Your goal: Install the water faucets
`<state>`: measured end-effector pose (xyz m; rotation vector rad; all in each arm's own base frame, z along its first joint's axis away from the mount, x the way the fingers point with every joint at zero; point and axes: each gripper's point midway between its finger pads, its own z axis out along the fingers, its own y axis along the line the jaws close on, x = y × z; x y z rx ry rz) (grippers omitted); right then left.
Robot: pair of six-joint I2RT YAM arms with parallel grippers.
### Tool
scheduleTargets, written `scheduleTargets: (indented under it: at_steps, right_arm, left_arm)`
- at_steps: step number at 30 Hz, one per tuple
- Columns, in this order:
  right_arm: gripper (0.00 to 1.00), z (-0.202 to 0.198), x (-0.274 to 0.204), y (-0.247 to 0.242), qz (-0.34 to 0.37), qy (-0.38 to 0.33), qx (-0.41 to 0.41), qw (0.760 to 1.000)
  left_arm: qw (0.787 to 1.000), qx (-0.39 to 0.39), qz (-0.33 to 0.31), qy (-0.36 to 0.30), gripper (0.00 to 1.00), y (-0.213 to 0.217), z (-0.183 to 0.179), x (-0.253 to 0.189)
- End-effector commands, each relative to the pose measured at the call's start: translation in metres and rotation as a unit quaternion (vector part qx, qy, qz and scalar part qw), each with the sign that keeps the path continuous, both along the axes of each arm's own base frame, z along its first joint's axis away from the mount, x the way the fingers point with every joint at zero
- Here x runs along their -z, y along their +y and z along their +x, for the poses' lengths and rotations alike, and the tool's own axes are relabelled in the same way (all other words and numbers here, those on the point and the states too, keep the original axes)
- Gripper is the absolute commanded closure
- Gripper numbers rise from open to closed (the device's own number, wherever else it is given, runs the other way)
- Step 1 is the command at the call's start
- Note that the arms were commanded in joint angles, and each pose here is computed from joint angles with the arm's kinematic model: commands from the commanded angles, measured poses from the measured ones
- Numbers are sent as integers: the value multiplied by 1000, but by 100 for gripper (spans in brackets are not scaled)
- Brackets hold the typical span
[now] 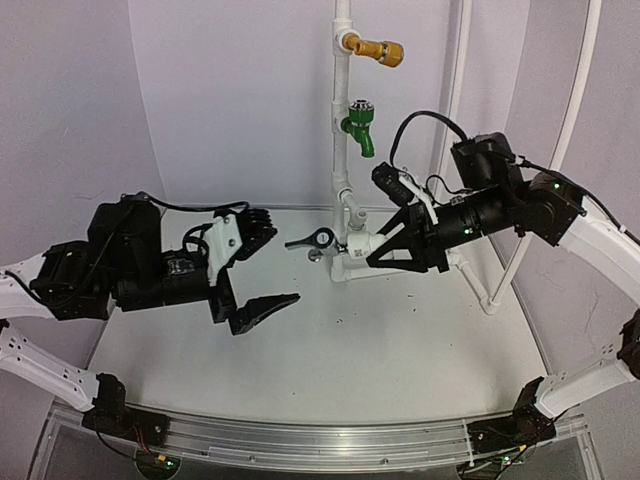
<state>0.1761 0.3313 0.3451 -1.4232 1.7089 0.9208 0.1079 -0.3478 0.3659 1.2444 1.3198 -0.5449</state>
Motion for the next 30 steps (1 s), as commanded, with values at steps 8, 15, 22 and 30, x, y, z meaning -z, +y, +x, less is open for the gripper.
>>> scheduleTargets:
  at_steps: [8,15,22,30]
  right_arm:
    - [100,-5,24,0,-45,9,-34,998]
    - [100,-8,30,2,-60,15,-53,997]
    - [100,-12,25,5,-53,17,-64,996]
    - [100,-17,29,4,-60,13,-72,996]
  left_arm:
    - [995,2,91,-35,21,-40,11,17]
    - [994,-6,100,-51,32,-56,18,23]
    - [992,2,114,-55,51,-69,19,34]
    - [992,4,115,-47,74,-80,20,48]
